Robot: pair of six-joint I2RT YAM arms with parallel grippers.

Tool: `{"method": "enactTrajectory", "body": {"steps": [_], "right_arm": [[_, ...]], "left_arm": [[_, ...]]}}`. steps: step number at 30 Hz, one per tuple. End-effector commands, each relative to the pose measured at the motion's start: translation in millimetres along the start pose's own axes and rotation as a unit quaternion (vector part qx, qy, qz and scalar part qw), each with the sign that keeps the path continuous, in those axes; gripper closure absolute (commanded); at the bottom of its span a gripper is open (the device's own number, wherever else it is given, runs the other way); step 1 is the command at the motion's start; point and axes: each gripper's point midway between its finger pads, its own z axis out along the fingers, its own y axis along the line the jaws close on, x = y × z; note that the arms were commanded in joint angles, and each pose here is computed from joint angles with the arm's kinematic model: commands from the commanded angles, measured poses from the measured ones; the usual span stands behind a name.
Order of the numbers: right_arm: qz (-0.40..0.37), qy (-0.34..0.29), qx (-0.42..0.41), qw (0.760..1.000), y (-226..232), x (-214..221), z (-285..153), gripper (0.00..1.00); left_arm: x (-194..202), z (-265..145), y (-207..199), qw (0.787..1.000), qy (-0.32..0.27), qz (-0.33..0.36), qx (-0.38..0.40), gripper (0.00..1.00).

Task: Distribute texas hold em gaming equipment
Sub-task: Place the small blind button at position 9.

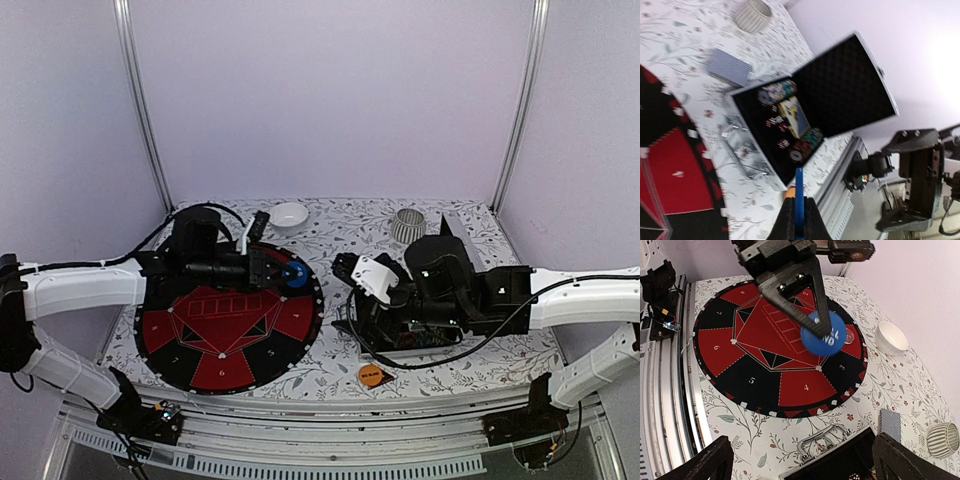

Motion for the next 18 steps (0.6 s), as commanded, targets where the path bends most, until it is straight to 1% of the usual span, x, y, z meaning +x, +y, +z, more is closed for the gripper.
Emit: {"method": "enactTrajectory", "body": {"steps": [1, 4, 8, 11, 14, 16, 18], "right_arm": [[0.037, -0.042, -0.006, 0.998, -14, -20, -15, 0.01], [0.060, -0.063, -0.020, 0.996, -24, -29, -19, 0.01], [0.068, -0.076, -0.033, 0.994, -34, -40, -18, 0.01], [0.062, -0.075, -0.038, 0.994, -39, -43, -12, 0.01], [0.060, -0.071, -0.042, 0.995, -48, -43, -5, 0.01], [0.060, -0.067, -0.043, 0.995, -54, -40, 0, 0.01], [0.059, -0.063, -0.042, 0.995, -60, -37, 5, 0.01]], "left_arm": [[-32, -54, 71, 0.993, -0.057, -0.021, -0.106, 1.00], [-54, -97, 121, 0.977, -0.104, -0.058, -0.175, 1.00], [-61, -148, 181, 0.952, -0.151, -0.129, -0.234, 1.00], [-60, -178, 214, 0.933, -0.182, -0.179, -0.255, 1.00], [-53, -204, 249, 0.906, -0.214, -0.237, -0.278, 1.00], [-43, -215, 269, 0.891, -0.230, -0.277, -0.277, 1.00], [-30, -217, 285, 0.879, -0.237, -0.313, -0.270, 1.00]]}}
